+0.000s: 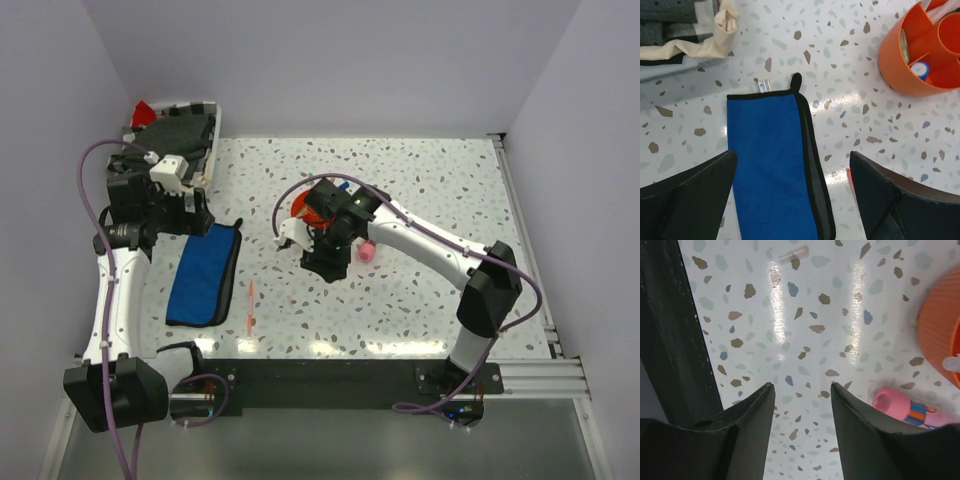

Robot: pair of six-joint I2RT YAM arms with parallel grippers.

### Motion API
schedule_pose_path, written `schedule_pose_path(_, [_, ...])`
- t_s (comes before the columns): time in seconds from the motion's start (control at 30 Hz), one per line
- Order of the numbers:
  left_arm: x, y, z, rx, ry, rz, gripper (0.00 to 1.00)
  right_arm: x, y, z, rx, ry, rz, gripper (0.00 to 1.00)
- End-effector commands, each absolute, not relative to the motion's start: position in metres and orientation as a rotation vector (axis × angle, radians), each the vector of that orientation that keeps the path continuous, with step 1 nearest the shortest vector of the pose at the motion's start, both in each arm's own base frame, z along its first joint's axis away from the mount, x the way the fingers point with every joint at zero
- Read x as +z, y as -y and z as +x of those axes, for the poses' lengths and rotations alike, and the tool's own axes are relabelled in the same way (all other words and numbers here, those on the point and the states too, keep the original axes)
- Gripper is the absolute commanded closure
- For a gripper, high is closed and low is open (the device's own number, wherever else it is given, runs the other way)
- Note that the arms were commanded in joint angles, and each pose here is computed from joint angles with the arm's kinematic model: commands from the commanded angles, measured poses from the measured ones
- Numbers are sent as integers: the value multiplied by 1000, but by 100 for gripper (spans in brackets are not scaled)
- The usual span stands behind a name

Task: Sort the stationery into containers
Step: Pick up the stationery from the center of the board.

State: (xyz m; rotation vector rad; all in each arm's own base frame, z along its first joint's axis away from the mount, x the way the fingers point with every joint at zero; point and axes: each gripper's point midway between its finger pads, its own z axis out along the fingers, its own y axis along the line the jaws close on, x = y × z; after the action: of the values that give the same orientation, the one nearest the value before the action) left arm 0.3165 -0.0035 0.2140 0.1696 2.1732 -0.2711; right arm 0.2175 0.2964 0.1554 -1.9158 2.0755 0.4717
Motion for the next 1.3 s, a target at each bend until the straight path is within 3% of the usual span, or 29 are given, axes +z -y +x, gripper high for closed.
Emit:
schedule_pose_path(0.0, [194,16,295,-293,-2259,322,2,171,-314,220,522,-2030,-1746,48])
schedule_pose_path(0.13, [178,23,281,-282,-2365,271,18,183,-305,246,423,-2160,-1326,50])
schedule_pose_path(0.23, [184,32,282,-266,-2345,212,25,202,-291,261,377,-2135,-1037,51])
schedule_pose_path(0.33, [180,42,279,-307,-2379,95,27,220,-272,281,330,-2064,-742,45])
schedule_pose_path(0.5, [149,73,259,-494,-2486,71,27,208,-236,315,204,-2123,-603,41])
schedule_pose_path(0.6, [140,78,257,-536,-2498,68,25,196,-223,323,163,-2064,-838,37])
schedule_pose_path(0.77, [146,84,268,-564,-2452,134,18,173,-202,310,185,-1734,-1592,28])
schedule_pose_path(0.9, [154,85,274,-564,-2408,170,16,153,-188,302,190,-1485,-2091,28])
schedule_pose_path(1.27, [175,69,276,-563,-2314,114,15,121,-172,324,130,-1080,-2670,32])
